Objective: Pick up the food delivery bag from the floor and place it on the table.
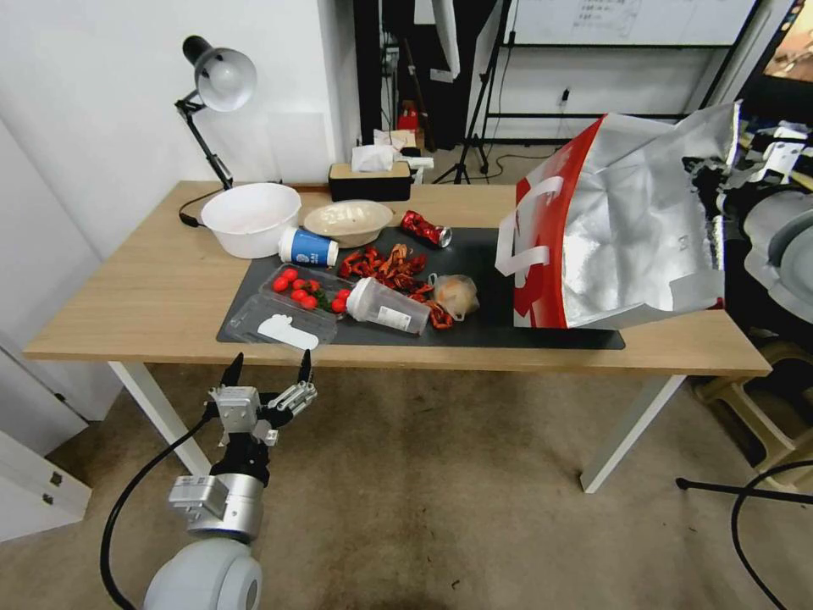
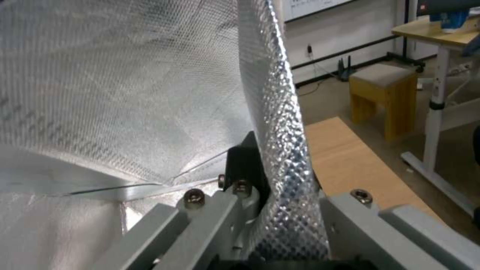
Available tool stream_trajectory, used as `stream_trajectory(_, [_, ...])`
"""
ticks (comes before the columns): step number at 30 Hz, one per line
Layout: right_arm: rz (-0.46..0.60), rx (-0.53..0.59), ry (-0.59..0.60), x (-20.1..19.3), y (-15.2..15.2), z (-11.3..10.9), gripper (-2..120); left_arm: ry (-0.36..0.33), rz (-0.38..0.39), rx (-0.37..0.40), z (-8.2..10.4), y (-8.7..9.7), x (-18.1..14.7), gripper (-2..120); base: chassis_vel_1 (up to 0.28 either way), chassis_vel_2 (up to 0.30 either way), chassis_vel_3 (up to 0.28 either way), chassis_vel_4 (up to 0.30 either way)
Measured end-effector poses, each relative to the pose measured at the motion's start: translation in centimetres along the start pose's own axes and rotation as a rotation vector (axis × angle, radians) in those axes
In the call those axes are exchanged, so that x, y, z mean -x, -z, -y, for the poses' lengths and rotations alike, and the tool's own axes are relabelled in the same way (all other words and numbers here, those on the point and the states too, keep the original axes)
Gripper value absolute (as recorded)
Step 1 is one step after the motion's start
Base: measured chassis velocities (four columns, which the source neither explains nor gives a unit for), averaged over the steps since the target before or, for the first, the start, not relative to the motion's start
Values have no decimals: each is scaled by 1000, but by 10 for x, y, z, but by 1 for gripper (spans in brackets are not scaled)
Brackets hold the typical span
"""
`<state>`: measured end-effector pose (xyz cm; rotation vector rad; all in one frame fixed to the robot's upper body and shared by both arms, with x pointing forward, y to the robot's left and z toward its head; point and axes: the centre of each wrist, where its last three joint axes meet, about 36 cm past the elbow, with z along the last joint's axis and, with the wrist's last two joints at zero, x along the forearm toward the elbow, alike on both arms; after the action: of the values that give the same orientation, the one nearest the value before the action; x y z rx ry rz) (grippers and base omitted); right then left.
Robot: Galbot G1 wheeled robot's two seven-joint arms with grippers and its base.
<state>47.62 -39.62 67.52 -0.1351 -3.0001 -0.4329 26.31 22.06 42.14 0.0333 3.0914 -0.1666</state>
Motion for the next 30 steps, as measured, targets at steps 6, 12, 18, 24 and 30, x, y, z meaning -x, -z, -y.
stream_trajectory(6, [-3, -1, 0, 0, 0, 0, 10, 0, 0, 0, 0, 0, 0, 100, 0, 0, 0, 0])
stream_trajectory(12, [-8, -1, 4, 1, -1, 2, 30, -1, 0, 0, 0, 0, 0, 100, 0, 0, 0, 0])
stream_trajectory(18, [-9, -3, 8, 1, -2, 2, 47, -2, -1, 0, 0, 0, -1, 100, 0, 0, 0, 0])
stream_trajectory(24, [11, -14, 13, 1, 1, 4, 76, -4, 0, 0, 1, 0, -2, 100, 0, 0, 0, 0])
stream_trajectory(30, [78, -38, 25, -1, 3, 5, 92, -7, 2, 1, 2, -1, -3, 100, 0, 0, 0, 0])
